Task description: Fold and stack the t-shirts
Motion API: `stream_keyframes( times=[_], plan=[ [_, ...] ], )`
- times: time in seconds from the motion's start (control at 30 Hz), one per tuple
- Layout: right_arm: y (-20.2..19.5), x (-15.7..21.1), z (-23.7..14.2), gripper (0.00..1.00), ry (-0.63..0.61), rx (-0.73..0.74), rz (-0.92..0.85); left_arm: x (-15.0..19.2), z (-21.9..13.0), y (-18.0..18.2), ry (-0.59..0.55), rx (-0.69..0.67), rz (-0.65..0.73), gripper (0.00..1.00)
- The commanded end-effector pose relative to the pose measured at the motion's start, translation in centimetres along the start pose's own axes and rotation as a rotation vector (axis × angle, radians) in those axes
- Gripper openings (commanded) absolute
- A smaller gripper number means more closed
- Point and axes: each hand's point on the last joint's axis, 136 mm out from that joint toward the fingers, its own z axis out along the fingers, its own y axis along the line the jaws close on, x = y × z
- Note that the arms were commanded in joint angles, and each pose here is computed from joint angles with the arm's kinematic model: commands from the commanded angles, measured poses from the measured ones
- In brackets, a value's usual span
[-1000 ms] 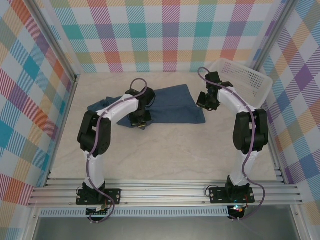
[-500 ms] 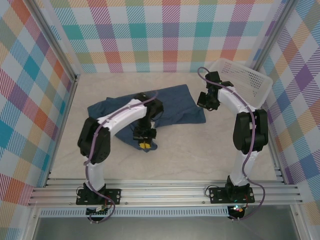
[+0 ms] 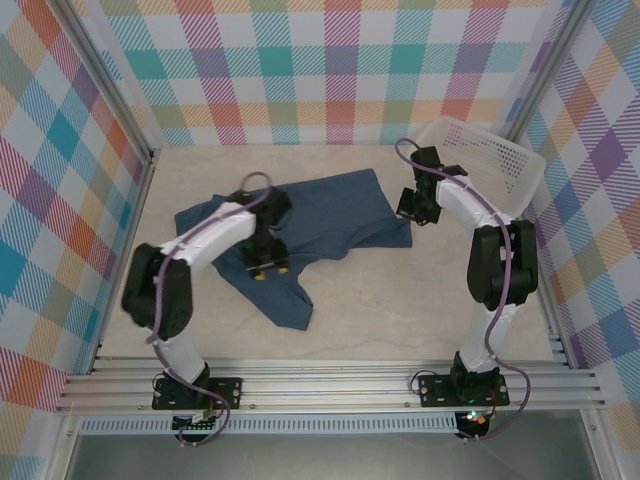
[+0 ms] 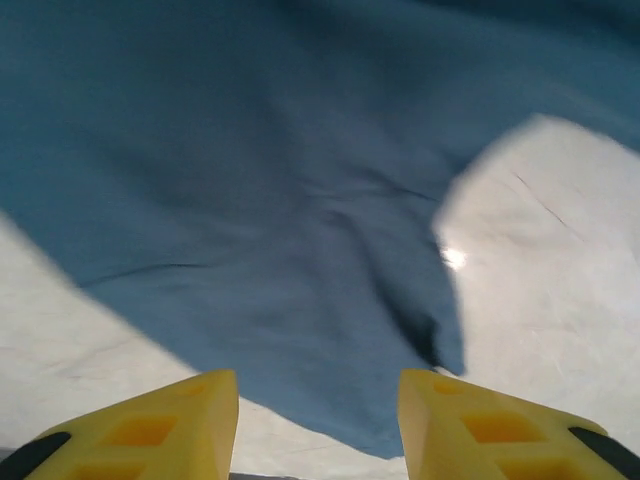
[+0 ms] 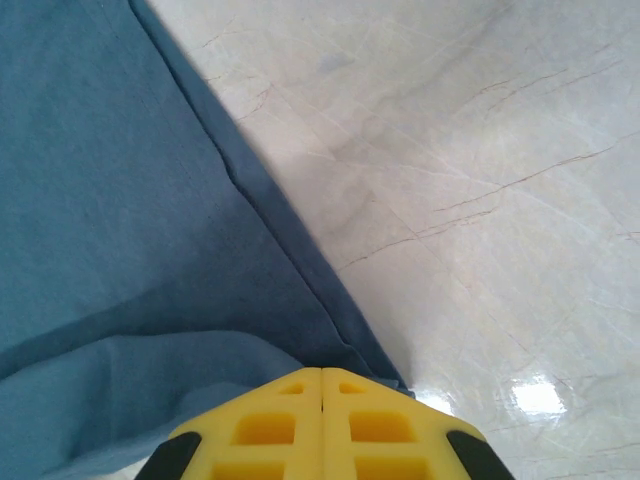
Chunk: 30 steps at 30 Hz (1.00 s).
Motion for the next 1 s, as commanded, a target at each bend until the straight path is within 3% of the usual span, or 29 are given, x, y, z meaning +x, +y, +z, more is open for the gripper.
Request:
stream_keyframes(
  times=[0.0,0.13,0.3,0.47,0.57,0.67,0.73,0.8,0.87,0.97],
  plan=[
    [-0.3,-1.5,-2.6,0.00,-0.095,0.009,0.000,-3.2,1.8,2.1,-0.008,0.083,-0.199,0.44],
    [0.2,-3.1,-4.0,0.00,-0.156,-0.010,0.004,-7.0,2.6,2.3,-0.025,0.119,-0.238,0.40],
    [0.9,-5.0,-4.6,0.00,-0.192,-0.025,0.015,-10.3,5.6,0.8,0.046,0.071,-0.201,0.28],
    [1.0,-6.8,-4.6,0.00,-0.212,-0.031,0.028,-16.0,5.5,-2.3,-0.036,0.104,-0.166,0.21],
    [1.0,-8.0,-5.0,0.00,-0.235,-0.032,0.036,-19.1,5.0,-5.2,-0.081,0.181,-0.135,0.22],
    [1.2,-8.7,-5.3,0.00,-0.242,-0.033,0.036,-20.8,2.7,-7.6,-0.172,0.247,-0.076,0.38],
    [1.4,-8.7,-5.4,0.00,-0.238,-0.040,0.035,-20.4,-0.1,-8.0,-0.255,0.226,-0.039,0.51],
    [1.4,-8.4,-5.4,0.00,-0.229,-0.044,0.036,-18.4,-2.5,-6.7,-0.320,0.164,-0.038,0.53],
    [1.3,-8.1,-5.5,0.00,-0.227,-0.048,0.037,-14.8,-3.6,-5.2,-0.321,0.157,-0.078,0.50],
    [1.2,-7.4,-5.6,0.00,-0.221,-0.059,0.038,-8.2,-1.8,-2.9,-0.216,0.186,-0.148,0.36]
  ],
)
